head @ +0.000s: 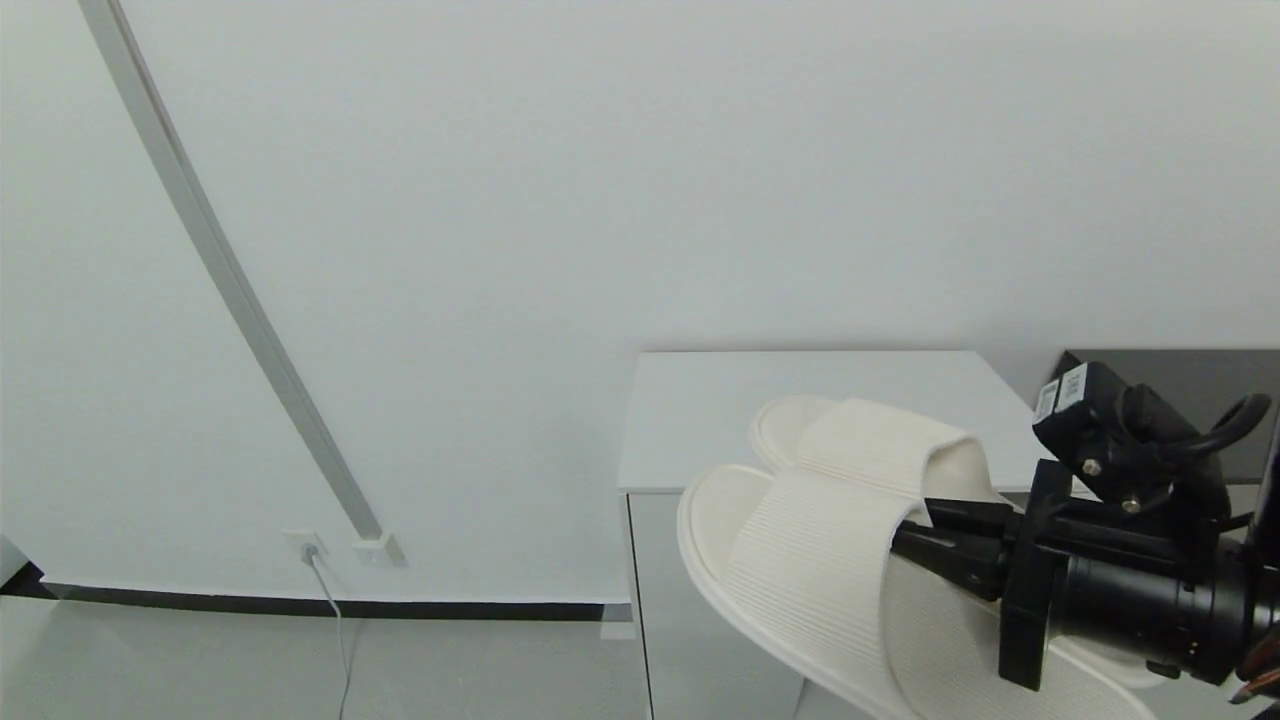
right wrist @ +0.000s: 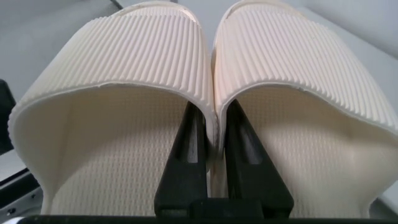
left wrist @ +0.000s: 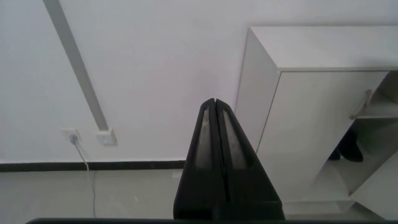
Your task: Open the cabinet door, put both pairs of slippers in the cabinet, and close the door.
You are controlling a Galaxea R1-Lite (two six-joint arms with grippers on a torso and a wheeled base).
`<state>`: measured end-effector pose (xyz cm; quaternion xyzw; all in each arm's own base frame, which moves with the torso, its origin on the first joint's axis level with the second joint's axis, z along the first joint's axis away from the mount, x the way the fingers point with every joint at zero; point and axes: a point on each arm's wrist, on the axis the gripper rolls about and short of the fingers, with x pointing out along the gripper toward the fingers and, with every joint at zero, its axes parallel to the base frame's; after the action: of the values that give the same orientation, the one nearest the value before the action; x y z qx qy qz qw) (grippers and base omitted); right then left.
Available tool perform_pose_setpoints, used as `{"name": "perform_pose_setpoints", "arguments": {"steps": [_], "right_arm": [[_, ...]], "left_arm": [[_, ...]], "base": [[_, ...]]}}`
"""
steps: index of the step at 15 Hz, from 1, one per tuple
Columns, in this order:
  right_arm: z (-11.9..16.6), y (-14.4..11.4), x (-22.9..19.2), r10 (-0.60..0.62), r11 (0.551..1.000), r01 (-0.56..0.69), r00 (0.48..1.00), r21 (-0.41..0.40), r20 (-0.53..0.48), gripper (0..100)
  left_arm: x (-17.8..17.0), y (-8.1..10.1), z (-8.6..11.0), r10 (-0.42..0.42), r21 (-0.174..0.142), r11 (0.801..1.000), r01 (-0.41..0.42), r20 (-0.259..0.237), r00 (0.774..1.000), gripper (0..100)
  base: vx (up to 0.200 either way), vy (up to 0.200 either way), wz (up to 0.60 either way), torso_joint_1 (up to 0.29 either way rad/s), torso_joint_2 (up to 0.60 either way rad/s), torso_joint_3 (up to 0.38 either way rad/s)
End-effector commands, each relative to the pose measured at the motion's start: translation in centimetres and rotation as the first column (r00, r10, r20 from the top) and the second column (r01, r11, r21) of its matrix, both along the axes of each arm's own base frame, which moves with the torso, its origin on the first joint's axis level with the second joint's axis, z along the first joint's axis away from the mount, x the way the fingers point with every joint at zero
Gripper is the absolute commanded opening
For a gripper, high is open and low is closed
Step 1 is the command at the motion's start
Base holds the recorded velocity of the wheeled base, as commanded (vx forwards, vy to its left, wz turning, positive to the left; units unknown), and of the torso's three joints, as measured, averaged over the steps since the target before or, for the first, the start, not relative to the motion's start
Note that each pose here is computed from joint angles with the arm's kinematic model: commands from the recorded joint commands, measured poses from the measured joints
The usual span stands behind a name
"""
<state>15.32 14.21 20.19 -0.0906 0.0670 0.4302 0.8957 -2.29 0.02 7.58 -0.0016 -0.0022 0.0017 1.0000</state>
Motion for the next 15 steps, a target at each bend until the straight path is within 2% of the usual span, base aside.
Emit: {"name": "perform_pose_setpoints", "arguments": {"steps": [1,10,15], "right_arm": [[-0.61,0.3,0.15,0.007,1.0,-0.007,1.0,-0.023,-0.014,0],[-1.36,0.62,-0.08,0.025,0.999,-0.027,0.999,-0.045,-0.033,0],[-1.41,0.66,-0.09,0.028,0.998,-0.029,0.999,-0.048,-0.03,0]], "left_arm": [[0.01,0.0,0.0,0.001,-0.001,1.0,-0.001,-0.001,1.0,0],[0.01,0.01,0.0,0.004,-0.001,1.0,-0.004,-0.001,1.0,0],[0.01,0.01,0.0,0.004,-0.001,1.0,-0.004,-0.001,1.0,0]], "base": [[0.0,0.0,0.0,0.0,0.0,0.0],[0.0,0.0,0.0,0.0,0.0,0.0],[0.0,-0.2,0.0,0.0,0.0,0.003]]}}
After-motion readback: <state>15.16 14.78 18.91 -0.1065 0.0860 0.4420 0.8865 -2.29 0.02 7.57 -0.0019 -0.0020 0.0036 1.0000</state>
